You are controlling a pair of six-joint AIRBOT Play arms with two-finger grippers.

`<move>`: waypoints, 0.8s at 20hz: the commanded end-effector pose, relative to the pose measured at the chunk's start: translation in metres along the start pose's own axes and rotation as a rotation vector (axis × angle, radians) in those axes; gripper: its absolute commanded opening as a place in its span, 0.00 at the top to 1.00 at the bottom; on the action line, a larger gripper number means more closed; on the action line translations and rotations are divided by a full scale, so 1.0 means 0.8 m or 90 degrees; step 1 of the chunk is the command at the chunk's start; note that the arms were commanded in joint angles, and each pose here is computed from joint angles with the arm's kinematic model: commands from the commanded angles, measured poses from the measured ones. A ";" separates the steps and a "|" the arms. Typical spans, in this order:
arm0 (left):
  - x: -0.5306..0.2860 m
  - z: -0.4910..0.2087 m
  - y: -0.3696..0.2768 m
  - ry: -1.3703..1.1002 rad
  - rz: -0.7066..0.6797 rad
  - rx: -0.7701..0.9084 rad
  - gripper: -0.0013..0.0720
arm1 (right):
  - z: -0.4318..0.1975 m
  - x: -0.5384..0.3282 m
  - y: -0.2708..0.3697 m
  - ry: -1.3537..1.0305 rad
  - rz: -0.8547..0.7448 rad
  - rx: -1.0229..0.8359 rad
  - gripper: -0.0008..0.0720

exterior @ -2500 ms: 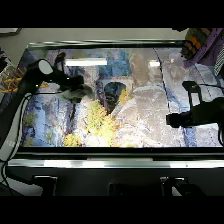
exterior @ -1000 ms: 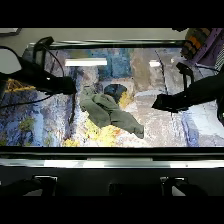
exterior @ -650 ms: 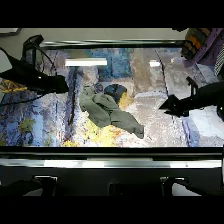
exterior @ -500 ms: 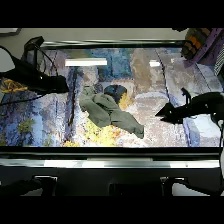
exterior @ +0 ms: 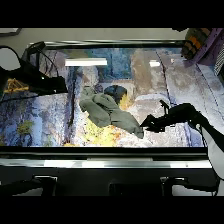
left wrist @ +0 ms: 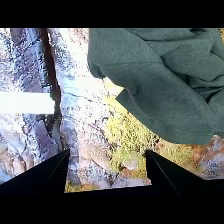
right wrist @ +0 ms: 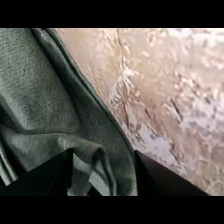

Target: Fold the clothes and pants, and hang the long-sleeved shirts on hangers.

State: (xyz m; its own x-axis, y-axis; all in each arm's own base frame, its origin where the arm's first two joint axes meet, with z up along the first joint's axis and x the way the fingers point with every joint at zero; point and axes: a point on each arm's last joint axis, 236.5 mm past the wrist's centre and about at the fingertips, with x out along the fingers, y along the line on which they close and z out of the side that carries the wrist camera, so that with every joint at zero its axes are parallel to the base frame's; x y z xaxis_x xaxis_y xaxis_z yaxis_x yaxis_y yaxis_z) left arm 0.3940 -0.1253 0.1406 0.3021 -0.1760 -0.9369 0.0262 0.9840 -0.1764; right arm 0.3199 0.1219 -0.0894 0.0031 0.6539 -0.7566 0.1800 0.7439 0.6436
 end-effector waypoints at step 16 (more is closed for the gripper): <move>0.253 -0.130 -0.025 0.137 -0.286 -0.148 0.25 | -0.029 -0.051 0.032 -0.031 -0.064 -0.041 0.94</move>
State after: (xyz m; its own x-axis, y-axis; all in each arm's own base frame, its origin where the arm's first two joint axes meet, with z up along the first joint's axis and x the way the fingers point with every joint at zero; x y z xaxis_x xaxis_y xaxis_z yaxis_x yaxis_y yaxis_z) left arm 0.3564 -0.1710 -0.0503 0.1080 -0.5792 -0.8080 -0.0915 0.8035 -0.5883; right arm 0.3117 0.1265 -0.0454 0.0501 0.6109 -0.7901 0.1056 0.7834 0.6124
